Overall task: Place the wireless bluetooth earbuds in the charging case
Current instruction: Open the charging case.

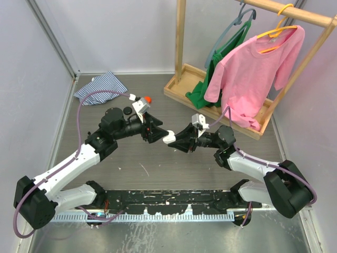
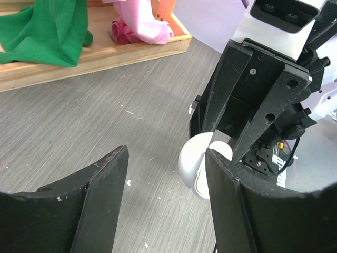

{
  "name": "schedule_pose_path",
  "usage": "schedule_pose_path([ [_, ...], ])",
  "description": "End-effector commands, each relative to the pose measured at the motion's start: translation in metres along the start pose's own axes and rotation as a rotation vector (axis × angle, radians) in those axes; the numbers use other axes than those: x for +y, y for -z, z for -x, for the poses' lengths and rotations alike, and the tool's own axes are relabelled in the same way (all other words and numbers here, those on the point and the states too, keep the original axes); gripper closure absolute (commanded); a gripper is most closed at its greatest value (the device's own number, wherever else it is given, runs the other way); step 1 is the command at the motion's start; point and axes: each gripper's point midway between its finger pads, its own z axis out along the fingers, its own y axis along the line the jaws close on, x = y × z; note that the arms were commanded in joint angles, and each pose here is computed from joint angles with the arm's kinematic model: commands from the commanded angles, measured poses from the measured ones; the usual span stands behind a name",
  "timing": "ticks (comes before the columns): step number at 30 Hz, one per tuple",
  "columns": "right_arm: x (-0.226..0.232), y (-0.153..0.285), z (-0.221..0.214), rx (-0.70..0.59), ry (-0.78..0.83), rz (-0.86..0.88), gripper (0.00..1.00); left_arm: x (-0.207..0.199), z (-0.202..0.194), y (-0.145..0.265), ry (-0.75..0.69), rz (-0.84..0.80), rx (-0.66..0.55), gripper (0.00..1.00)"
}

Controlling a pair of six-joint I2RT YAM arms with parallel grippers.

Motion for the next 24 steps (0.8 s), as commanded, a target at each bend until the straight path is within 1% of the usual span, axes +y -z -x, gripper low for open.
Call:
schedule_pose_path([
  [1, 0.0, 0.0, 0.019, -0.063, 0.09, -0.022, 0.99, -0.003, 0.033, 0.006, -0.026, 0.033, -0.076, 0.38],
  [4, -0.008, 0.002, 0.015, -0.063, 0.095, -0.067, 0.99, 0.006, 0.033, 0.011, -0.01, 0.103, -0.068, 0.34],
  [8, -0.012, 0.009, 0.009, -0.059, 0.097, -0.124, 0.99, 0.028, 0.027, 0.022, 0.048, 0.26, -0.053, 0.31],
  [15, -0.023, 0.021, 0.0, -0.061, 0.119, -0.229, 0.99, 0.083, -0.016, 0.05, 0.15, 0.602, 0.046, 0.29],
  [24, -0.03, 0.025, -0.004, -0.079, 0.109, -0.281, 0.99, 0.143, -0.064, 0.099, 0.322, 0.92, 0.146, 0.3],
])
